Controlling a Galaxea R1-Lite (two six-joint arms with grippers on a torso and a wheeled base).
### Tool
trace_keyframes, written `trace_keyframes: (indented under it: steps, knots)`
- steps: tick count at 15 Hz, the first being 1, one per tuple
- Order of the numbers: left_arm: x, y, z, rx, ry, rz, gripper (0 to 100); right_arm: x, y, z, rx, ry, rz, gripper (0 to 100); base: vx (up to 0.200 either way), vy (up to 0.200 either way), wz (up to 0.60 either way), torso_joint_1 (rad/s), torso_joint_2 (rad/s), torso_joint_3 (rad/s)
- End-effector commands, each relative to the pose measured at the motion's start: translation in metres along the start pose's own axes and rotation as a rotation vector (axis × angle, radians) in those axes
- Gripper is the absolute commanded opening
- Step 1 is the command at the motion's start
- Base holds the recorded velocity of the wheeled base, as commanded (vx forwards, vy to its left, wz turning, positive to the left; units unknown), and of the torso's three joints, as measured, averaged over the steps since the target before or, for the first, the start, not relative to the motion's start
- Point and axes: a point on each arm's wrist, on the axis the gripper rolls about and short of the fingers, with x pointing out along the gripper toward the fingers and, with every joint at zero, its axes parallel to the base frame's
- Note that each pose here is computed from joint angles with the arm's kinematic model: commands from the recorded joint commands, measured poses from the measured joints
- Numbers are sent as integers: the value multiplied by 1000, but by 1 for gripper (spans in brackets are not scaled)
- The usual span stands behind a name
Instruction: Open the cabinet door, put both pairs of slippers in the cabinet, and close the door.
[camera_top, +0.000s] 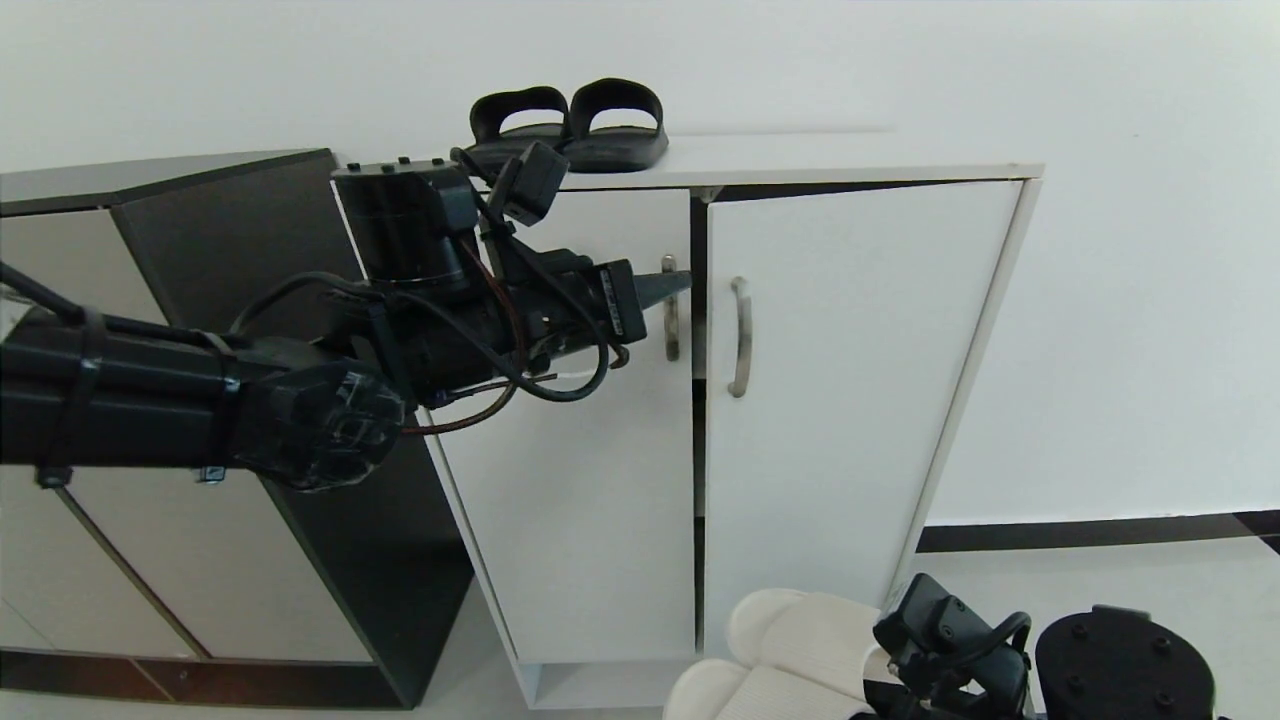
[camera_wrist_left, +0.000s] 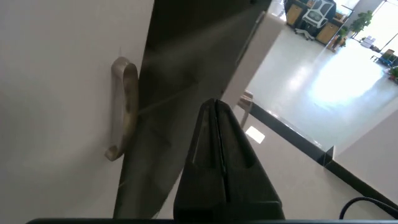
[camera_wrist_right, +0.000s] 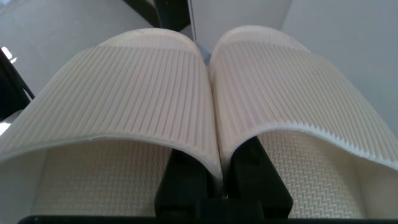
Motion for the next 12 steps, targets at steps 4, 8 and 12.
trace_keyframes:
  steps: [4, 8, 12]
  knots:
    - [15, 0, 11, -4, 8, -9, 0, 0, 0, 0, -1, 2, 2, 0, 0, 0, 0, 0, 0, 0]
    - [18, -7, 11, -4, 13, -25, 0, 0, 1, -1, -2, 5, 6, 0, 0, 0, 0, 0, 0, 0]
    - [23, -9, 9, -3, 15, -35, 0, 3, 1, -3, -2, 18, 9, 0, 0, 0, 0, 0, 0, 0]
